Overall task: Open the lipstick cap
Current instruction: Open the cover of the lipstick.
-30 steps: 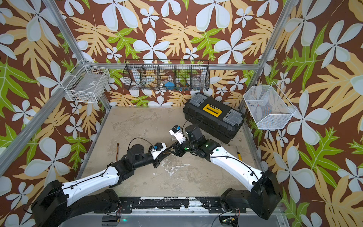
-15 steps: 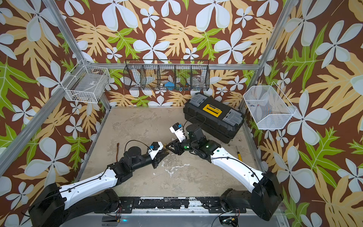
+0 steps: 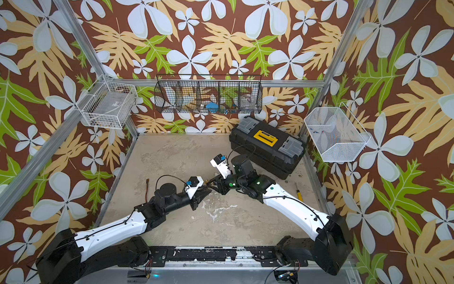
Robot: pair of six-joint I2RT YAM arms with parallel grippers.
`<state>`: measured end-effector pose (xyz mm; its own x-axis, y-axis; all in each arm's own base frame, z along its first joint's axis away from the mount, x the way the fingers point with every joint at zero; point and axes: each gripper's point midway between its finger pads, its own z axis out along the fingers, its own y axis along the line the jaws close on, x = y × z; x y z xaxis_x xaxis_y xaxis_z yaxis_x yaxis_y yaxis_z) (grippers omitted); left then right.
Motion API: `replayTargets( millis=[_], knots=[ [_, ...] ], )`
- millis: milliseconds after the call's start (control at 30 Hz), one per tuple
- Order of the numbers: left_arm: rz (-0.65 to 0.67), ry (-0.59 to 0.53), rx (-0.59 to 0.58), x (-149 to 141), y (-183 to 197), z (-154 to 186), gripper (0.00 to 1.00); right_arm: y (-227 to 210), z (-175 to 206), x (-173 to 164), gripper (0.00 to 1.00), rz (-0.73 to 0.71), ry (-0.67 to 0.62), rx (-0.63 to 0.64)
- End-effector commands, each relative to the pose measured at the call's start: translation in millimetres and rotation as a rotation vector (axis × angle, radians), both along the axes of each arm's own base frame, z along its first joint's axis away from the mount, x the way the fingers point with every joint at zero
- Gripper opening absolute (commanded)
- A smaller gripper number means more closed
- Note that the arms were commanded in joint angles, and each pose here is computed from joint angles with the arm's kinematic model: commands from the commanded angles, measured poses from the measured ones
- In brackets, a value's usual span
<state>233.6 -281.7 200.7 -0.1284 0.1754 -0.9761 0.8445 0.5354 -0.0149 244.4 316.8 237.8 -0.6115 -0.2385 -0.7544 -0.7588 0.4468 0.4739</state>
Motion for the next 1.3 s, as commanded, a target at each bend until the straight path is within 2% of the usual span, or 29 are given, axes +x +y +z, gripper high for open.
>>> replayTargets(
  millis=[0, 200, 567, 1267],
  knots=[
    [0.005, -0.022, -0.023, 2, -1, 8, 0.16, 1, 1, 0, 0.28, 0.006, -0.006, -0.002],
    [0.007, -0.024, -0.023, 2, -1, 9, 0.16, 1, -1, -2, 0.28, 0.018, 0.005, -0.011],
    [0.014, -0.026, -0.012, 4, 0, 7, 0.16, 2, 3, -2, 0.19, 0.024, -0.001, -0.012],
    [0.008, -0.001, 0.007, -1, 3, -6, 0.16, -8, 33, 13, 0.17, -0.078, -0.101, 0.001]
  ],
)
